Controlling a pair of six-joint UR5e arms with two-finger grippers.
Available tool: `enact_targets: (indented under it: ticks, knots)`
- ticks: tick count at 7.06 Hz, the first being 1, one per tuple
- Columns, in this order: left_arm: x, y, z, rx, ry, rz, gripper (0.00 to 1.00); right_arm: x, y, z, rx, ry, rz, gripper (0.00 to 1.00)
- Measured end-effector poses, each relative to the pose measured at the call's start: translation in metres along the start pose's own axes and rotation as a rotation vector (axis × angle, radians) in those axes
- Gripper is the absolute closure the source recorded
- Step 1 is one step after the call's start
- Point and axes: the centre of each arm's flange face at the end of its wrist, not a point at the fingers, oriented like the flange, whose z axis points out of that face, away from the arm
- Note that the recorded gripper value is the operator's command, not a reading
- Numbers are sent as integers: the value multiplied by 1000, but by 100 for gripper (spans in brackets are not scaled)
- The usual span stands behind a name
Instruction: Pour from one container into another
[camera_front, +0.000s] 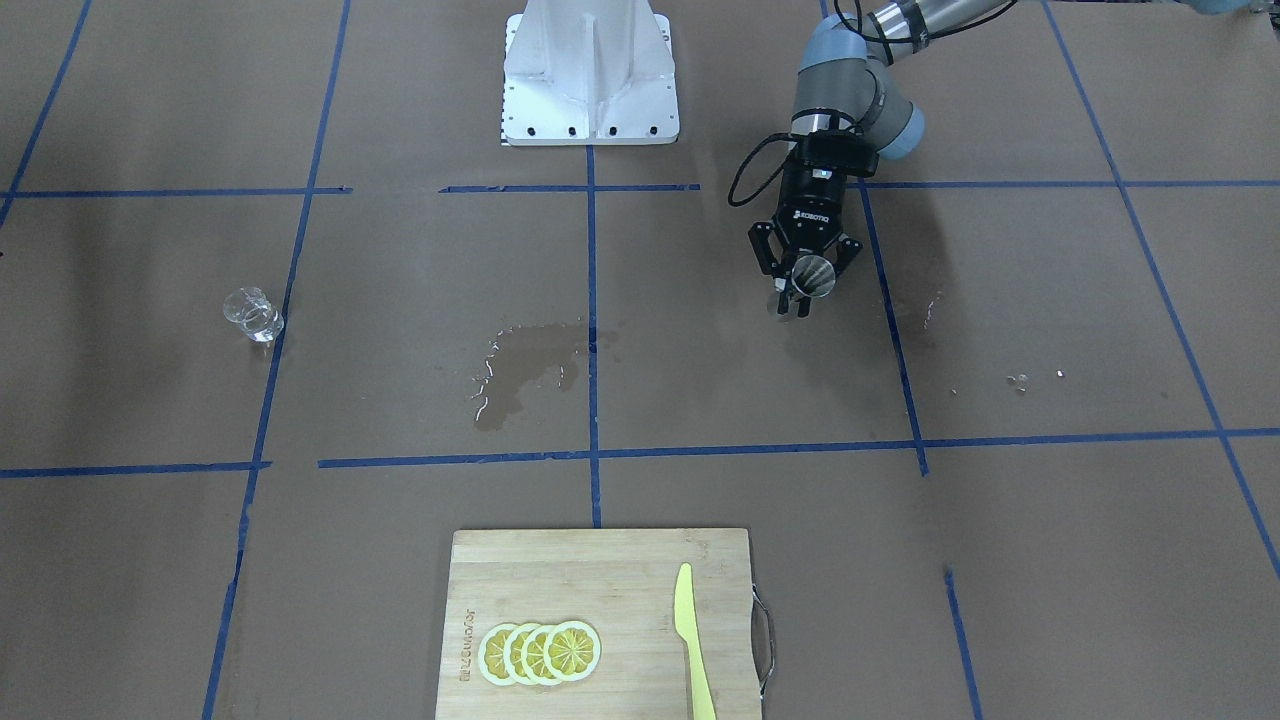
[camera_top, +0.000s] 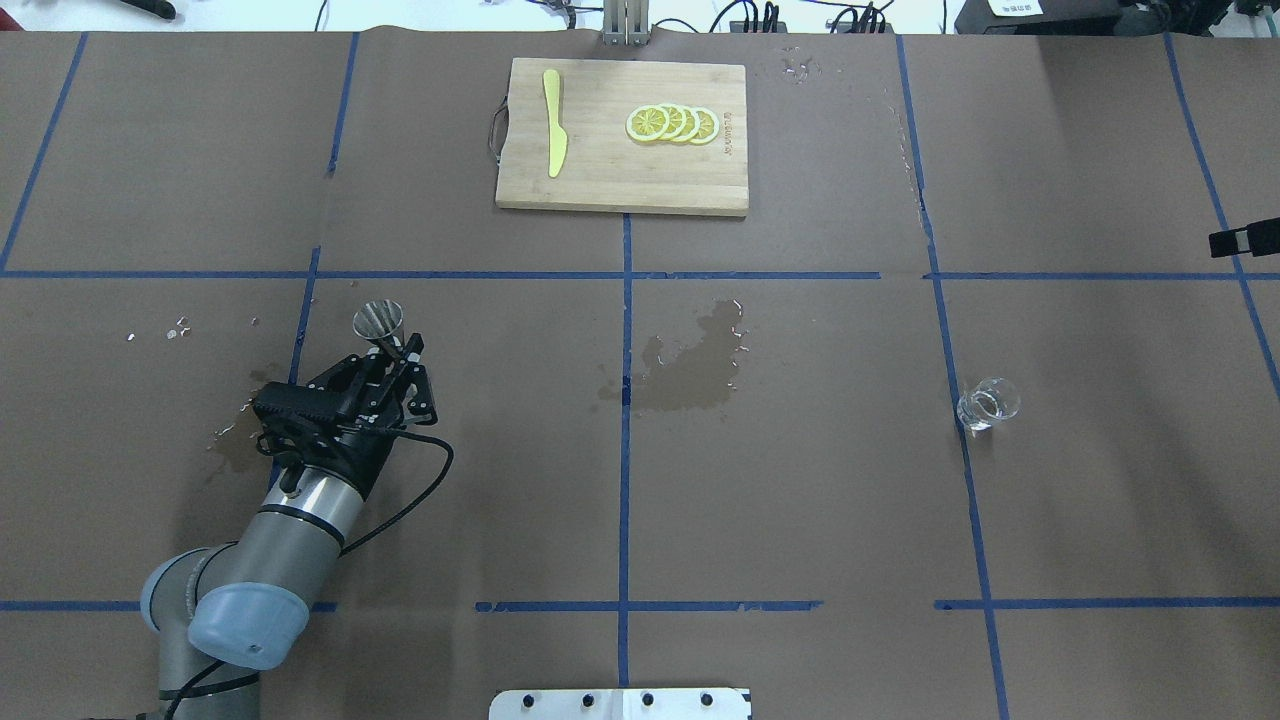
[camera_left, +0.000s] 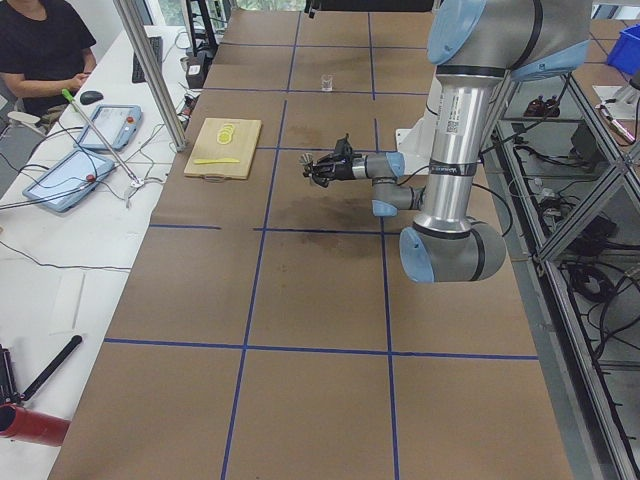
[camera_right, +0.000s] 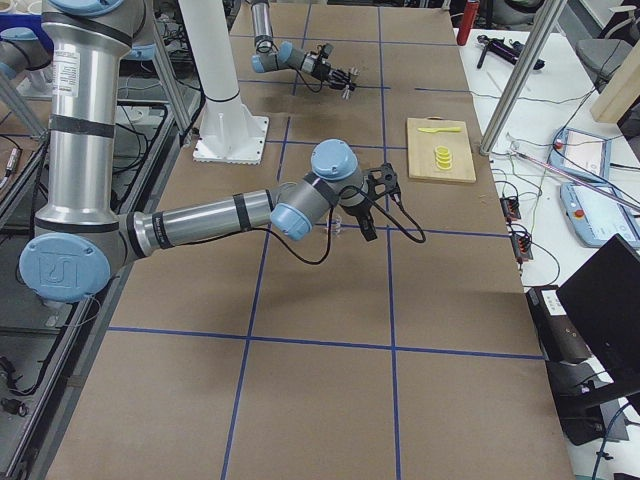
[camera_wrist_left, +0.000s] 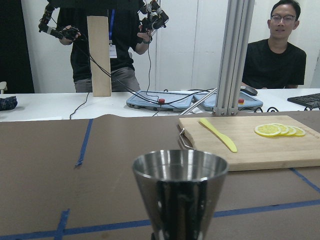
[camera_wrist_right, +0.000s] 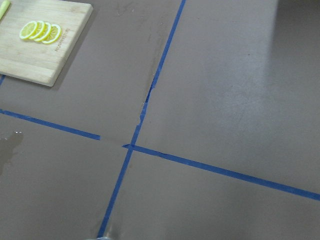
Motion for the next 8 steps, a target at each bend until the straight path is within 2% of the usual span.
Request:
enact_targets:
  ticks: [2, 4, 6, 7, 8]
  knots:
    - [35, -14, 6, 17, 33, 25, 100, -12, 16, 12, 32, -18, -23, 1]
    - [67, -38, 15, 52, 51, 56, 100, -36, 35, 33, 63, -20, 0, 1]
    - [75, -35, 24, 57, 44, 77, 100, -71, 45, 53, 69, -29, 9, 1]
    - [74, -28, 28, 52, 37, 91, 100, -86, 51, 64, 78, -18, -1, 1]
    - [81, -26, 32, 53, 34, 93, 100, -98, 63, 76, 97, 18, -19, 0]
